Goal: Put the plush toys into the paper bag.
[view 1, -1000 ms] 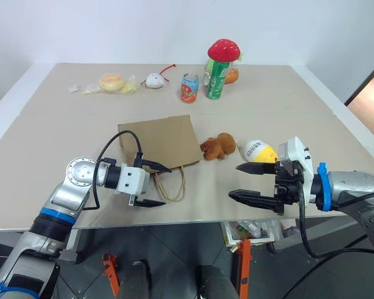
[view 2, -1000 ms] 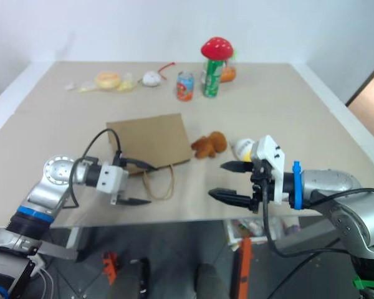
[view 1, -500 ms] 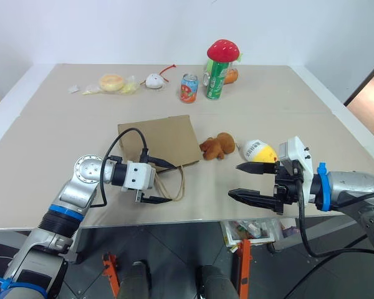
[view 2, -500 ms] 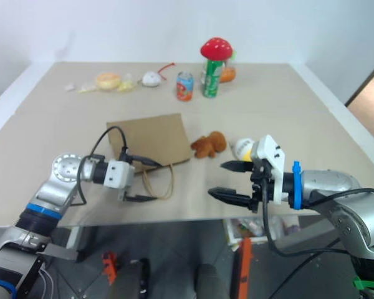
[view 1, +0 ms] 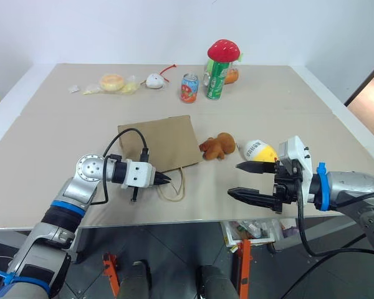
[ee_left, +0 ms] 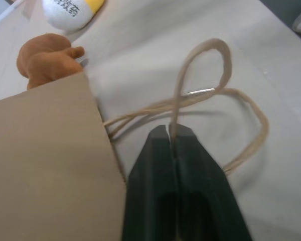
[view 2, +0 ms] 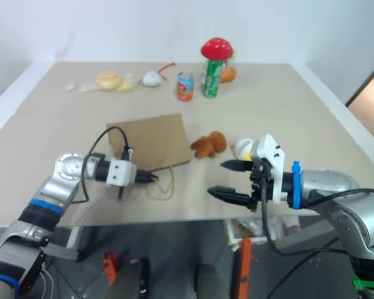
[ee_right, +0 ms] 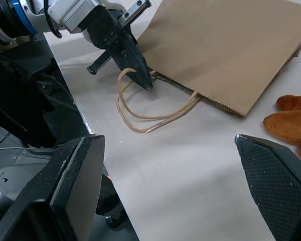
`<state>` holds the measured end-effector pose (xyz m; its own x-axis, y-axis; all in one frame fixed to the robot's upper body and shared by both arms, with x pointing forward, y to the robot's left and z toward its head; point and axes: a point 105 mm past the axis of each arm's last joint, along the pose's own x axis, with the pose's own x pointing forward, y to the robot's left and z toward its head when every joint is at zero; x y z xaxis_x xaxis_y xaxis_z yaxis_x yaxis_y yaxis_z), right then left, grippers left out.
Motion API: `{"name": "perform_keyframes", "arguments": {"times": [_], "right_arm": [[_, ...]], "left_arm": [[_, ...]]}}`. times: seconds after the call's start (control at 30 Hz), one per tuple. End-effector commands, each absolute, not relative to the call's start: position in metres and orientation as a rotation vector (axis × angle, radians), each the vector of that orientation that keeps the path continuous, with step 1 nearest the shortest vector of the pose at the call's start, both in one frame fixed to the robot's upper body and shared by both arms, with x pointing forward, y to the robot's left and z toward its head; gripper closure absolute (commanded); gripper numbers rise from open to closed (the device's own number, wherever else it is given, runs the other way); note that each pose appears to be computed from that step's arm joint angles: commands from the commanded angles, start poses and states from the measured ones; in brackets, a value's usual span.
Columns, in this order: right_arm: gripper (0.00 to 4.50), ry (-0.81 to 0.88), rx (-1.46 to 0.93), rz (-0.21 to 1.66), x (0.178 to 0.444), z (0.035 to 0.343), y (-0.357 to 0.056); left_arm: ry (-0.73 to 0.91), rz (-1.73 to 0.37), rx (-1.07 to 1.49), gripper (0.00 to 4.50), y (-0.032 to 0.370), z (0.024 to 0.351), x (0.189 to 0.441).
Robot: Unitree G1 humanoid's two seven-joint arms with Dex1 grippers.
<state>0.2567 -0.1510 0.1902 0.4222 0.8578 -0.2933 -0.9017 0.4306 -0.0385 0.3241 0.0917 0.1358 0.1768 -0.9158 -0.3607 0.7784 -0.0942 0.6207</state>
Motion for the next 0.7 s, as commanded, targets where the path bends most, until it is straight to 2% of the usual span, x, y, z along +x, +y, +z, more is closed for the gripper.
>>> {"name": "perform_keyframes", "arguments": {"times": [0.03,0.2,0.3,0.43,0.53,0.7], "right_arm": [[0.0,0.171,-0.229,1.119,0.254,0.205,-0.148],[0.0,0.16,-0.222,1.135,0.253,0.206,-0.143],[0.0,0.138,-0.208,1.145,0.254,0.207,-0.135],[0.0,0.066,-0.193,1.065,0.273,0.207,-0.122],[0.82,0.011,-0.151,1.04,0.278,0.214,-0.12],[3.2,-0.024,-0.115,1.031,0.281,0.222,-0.121]], "left_arm": [[-0.276,-1.414,0.72,4.43,0.082,0.165,0.323],[-0.241,-1.416,0.411,4.43,0.08,0.2,0.317],[-0.213,-1.368,0.274,4.43,0.083,0.217,0.322],[-0.191,-1.322,0.148,4.43,0.086,0.23,0.325],[-0.175,-1.294,0.091,4.5,0.085,0.233,0.326],[-0.175,-1.249,-0.026,4.5,0.086,0.242,0.327]]}}
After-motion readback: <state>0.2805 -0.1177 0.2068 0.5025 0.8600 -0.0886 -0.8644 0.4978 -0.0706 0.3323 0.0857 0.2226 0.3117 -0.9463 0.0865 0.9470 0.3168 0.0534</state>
